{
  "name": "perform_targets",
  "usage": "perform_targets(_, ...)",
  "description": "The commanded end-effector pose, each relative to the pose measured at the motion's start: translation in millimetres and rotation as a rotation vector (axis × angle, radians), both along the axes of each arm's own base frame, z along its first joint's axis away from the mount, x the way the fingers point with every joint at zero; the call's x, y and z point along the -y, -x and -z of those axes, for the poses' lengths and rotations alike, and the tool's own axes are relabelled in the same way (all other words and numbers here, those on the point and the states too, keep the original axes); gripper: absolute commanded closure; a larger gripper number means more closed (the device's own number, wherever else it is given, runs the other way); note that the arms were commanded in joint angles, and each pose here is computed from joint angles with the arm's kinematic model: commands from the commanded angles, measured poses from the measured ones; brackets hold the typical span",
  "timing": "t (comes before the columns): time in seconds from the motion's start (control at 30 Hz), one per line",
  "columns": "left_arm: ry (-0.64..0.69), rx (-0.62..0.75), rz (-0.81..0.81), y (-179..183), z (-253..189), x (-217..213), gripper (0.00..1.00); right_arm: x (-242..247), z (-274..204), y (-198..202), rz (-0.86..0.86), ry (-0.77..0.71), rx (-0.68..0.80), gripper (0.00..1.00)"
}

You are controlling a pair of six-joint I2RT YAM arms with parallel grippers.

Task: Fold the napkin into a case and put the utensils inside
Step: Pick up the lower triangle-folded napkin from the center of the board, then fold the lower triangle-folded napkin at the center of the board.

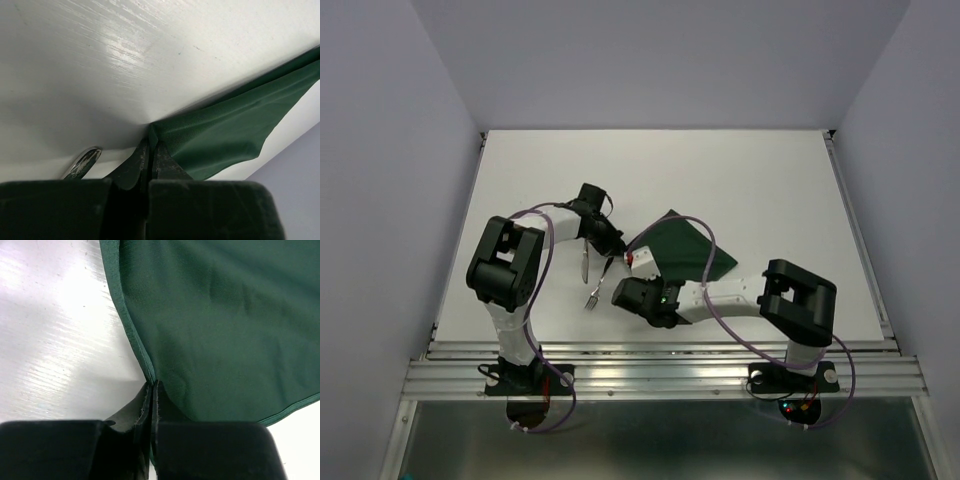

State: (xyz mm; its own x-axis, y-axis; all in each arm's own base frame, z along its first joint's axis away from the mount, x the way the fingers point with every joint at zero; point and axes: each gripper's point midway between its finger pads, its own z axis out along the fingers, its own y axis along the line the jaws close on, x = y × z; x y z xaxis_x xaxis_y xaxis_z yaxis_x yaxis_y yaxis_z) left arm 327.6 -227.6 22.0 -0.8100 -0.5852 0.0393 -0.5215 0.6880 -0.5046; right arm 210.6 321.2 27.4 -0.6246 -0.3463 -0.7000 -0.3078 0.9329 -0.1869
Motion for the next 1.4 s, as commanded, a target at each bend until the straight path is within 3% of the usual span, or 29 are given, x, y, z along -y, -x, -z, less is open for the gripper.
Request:
perform_targets(0.0, -0.044, 0.044, 0.005, -5, -21, -5, 1.0, -8, -29, -8, -0.028, -0.074, 0.068, 0.99)
perform_targets(0.33, -0.186, 0.017, -0.019, -11, -32, -25, 1.0, -31, -54, 15, -0.14, -0.287, -0.044, 0.99)
perform_targets(0.77, -0.324, -0.052, 0.003, -1, -25, -47, 1.0, -38, -48, 28, -0.179, -0.602, -0.385, 0.99)
perform_targets(0.97, -0.379, -0.049, 0.005, -3, -22, -55, 1.0, -40, -29, 47, -0.226, -0.639, -0.545, 0.99)
perform_targets(1.07, -0.385, -0.069, 0.017, 0, -16, -56, 1.0, -38, -26, 45, -0.214, -0.625, -0.537, 0.99)
perform_targets(1.13, -0.382, -0.073, 0.019, 2, -14, -56, 1.0, -37, -28, 34, -0.192, -0.595, -0.491, 0.88)
perform_targets(1.17, -0.376, -0.075, 0.018, 2, -13, -55, 1.0, -33, -27, 28, -0.175, -0.567, -0.462, 0.77)
perform_targets(1.37, -0.335, -0.089, 0.034, 3, -13, -46, 1.0, -26, -46, -8, -0.123, -0.398, -0.22, 0.48)
